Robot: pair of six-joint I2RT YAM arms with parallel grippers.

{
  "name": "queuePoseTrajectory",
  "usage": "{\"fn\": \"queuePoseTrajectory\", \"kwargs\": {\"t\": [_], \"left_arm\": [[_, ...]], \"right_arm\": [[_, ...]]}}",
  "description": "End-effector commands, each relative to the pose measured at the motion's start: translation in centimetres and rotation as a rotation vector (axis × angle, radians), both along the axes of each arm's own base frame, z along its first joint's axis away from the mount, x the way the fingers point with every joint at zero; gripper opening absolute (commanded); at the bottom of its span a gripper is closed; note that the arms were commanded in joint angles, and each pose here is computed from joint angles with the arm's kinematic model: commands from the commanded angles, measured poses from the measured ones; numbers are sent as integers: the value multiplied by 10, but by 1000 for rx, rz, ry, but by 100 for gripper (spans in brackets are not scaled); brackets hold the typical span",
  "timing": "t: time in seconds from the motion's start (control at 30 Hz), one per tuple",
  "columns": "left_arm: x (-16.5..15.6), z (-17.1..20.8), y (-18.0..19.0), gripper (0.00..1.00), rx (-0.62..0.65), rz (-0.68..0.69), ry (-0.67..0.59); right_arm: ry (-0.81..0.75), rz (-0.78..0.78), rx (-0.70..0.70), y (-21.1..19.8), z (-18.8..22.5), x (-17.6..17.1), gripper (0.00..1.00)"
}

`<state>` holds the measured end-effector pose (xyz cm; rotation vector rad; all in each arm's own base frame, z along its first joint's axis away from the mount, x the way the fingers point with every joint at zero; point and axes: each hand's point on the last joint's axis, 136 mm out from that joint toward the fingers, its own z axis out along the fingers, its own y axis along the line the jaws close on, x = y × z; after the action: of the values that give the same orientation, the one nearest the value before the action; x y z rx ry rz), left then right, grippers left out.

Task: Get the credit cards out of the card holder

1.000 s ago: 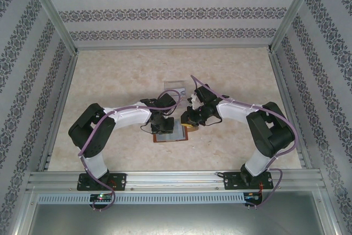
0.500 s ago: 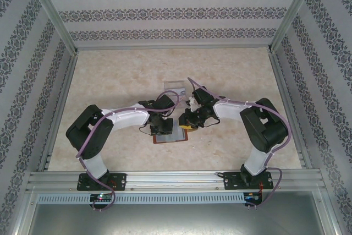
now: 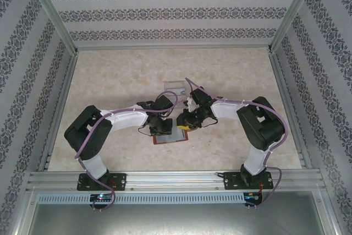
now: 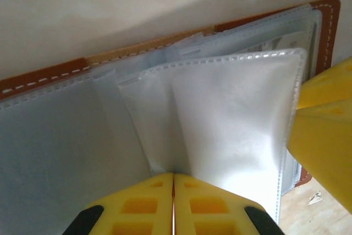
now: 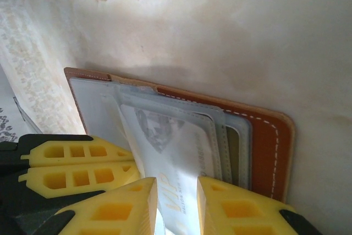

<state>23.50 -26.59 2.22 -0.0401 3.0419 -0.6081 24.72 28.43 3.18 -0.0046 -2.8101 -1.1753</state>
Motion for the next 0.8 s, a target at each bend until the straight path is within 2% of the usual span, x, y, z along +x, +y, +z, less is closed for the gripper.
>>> {"fn": "queuePoseTrajectory", "kwargs": {"t": [0.0,0.4,0.77], "left_arm": [[5,11,1,8,-30,21,-29],[20,69,23,11,-40,70,-186],[21,84,52,11,-42,137,-240]], "right_arm": [[3,24,40,13,7,-1,27],[0,36,51,19,13,-2,24],[7,73,70,36,18,-7,24]]}}
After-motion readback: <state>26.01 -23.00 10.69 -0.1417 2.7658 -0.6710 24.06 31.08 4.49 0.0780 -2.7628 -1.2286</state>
